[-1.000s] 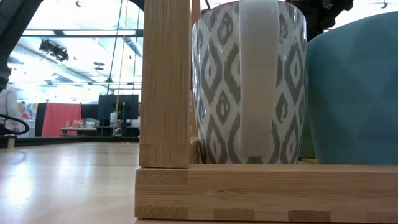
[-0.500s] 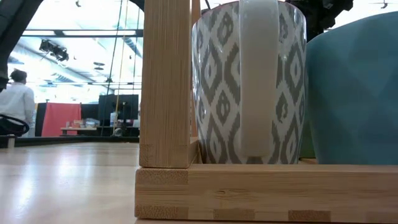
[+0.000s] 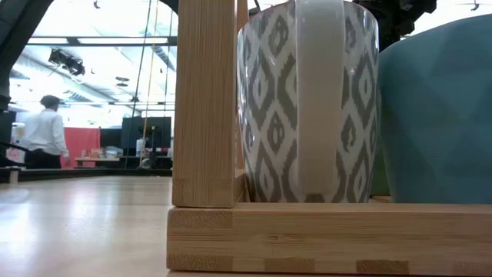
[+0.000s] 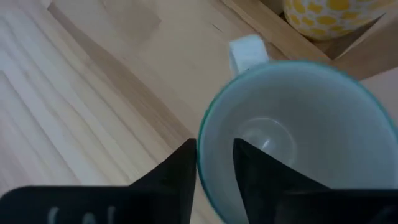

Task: Place coffee mugs
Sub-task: Put the blue patterned mug on the shelf

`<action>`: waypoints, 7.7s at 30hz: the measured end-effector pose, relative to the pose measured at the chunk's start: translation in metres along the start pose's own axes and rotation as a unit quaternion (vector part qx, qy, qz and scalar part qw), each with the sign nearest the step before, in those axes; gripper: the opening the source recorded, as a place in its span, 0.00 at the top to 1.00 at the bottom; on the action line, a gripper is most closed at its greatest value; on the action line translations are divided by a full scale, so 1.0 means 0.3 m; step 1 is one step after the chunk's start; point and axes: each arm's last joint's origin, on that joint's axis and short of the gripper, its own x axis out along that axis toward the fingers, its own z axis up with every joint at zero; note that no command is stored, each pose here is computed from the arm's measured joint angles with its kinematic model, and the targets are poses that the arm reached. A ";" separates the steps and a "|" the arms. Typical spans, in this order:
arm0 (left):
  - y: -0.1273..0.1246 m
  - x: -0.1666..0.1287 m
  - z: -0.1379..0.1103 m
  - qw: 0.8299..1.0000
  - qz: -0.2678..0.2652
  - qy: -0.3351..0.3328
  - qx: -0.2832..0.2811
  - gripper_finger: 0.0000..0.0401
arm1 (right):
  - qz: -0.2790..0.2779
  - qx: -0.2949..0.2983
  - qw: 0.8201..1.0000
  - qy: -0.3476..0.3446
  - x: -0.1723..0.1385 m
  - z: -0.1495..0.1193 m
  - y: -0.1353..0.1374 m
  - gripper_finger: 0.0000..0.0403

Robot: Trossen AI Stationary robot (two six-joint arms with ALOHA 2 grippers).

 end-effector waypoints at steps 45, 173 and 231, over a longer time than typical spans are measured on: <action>-0.121 -0.442 0.027 0.956 0.062 0.049 -0.283 0.68 | 0.054 0.058 0.995 -0.066 0.238 0.156 0.031 0.58; -0.135 -0.438 0.017 0.944 0.046 0.070 -0.319 0.68 | -0.041 0.182 0.929 0.320 -0.251 -0.124 0.182 0.92; -0.126 -0.437 0.023 0.943 0.056 0.057 -0.322 0.68 | -0.263 0.134 0.899 0.325 -0.248 -0.431 0.361 0.91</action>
